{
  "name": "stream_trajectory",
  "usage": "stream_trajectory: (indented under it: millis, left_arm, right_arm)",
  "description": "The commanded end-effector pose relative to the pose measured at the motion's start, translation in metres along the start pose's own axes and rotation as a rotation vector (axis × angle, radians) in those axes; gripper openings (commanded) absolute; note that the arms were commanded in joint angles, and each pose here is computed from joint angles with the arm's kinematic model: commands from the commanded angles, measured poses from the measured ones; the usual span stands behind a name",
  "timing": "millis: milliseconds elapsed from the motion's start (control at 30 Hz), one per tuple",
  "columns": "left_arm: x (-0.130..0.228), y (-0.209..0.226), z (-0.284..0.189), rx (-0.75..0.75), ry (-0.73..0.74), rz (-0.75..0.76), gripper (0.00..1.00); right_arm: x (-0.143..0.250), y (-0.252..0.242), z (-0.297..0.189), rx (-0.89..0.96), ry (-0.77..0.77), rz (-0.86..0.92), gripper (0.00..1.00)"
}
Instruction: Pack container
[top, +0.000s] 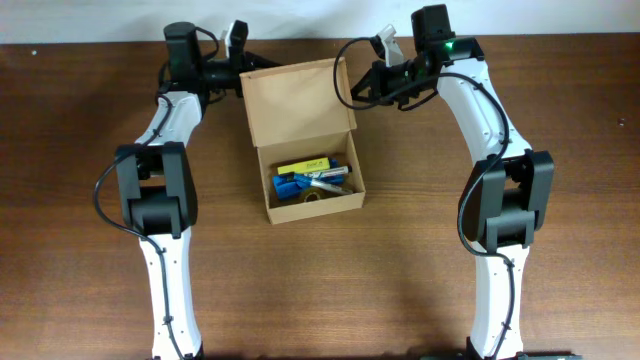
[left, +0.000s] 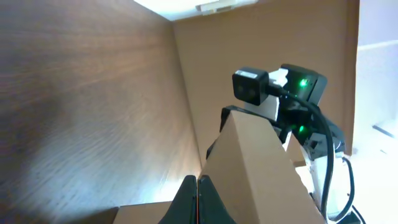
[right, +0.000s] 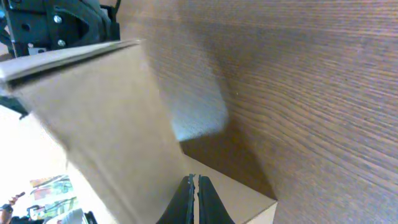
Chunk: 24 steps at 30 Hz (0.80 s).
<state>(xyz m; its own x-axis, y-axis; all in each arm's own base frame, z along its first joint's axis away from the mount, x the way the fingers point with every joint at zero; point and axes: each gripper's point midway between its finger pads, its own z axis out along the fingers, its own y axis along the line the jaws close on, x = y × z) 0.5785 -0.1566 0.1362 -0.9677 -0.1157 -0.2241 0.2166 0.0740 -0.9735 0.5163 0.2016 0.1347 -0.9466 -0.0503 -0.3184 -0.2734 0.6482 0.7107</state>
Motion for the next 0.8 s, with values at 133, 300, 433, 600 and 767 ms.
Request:
stream_trajectory:
  millis: [133,300,433,600,767]
  left_arm:
    - [-0.023,-0.015,-0.025,-0.039,-0.088,0.040,0.01]
    - [-0.027,-0.009,-0.035,-0.057,-0.118,0.019,0.02]
    - [-0.025,-0.007,-0.031,-0.061,-0.111,0.006,0.02]
    - [-0.019,0.000,-0.025,-0.079,-0.103,-0.018,0.02]
    - [-0.011,0.014,-0.026,-0.115,-0.098,-0.039,0.01]
  right_arm:
    - [-0.009,0.027,-0.015,-0.024,-0.036,-0.076,0.04]
    - [-0.010,0.026,-0.015,-0.017,-0.039,-0.079,0.04]
    - [-0.012,0.027,-0.014,-0.016,-0.046,-0.089,0.04]
    - [-0.014,0.023,-0.014,0.011,-0.054,-0.092,0.04]
    - [-0.014,0.018,-0.015,0.037,-0.057,-0.090,0.04]
